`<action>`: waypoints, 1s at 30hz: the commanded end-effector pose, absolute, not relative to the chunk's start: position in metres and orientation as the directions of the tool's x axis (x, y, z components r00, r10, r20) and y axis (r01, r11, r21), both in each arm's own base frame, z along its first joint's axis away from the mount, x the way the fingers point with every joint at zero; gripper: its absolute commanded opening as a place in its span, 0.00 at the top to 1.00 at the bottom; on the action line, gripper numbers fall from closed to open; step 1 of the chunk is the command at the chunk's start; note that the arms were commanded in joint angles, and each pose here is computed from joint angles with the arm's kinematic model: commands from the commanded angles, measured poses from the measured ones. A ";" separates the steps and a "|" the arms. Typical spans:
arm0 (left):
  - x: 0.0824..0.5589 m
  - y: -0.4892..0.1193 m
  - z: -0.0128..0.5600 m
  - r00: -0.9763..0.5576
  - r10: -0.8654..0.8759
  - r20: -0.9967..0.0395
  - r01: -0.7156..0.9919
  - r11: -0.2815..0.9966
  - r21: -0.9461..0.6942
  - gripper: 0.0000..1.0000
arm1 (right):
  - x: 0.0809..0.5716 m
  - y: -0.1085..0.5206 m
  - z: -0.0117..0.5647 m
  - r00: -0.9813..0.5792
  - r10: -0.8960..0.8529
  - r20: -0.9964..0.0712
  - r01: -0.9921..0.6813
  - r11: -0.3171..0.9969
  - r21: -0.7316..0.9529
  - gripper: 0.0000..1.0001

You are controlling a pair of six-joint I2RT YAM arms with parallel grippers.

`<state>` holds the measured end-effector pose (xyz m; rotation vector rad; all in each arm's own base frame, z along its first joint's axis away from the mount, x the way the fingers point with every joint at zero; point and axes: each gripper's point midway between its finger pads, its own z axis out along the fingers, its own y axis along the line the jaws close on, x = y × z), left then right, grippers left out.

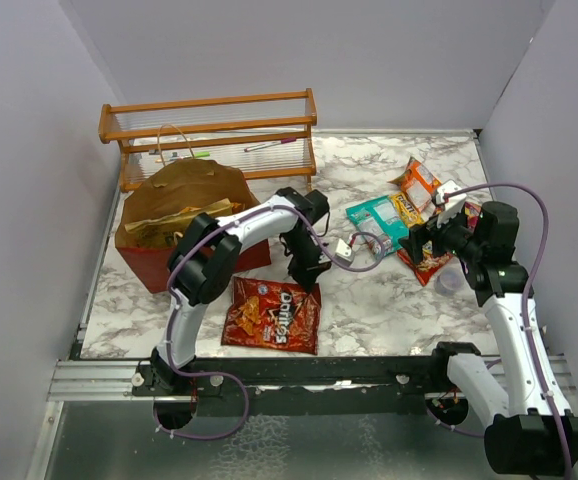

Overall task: Place the snacks into the paper bag
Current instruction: Pick up the snack from the center of the board.

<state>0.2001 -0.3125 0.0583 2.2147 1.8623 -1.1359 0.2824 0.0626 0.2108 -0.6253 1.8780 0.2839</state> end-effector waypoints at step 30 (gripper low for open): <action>0.234 -0.342 0.398 0.117 0.297 -0.948 0.980 0.118 0.159 1.00 | 0.291 0.052 0.213 -0.256 -0.304 -0.917 -0.502 0.853 -0.143 0.06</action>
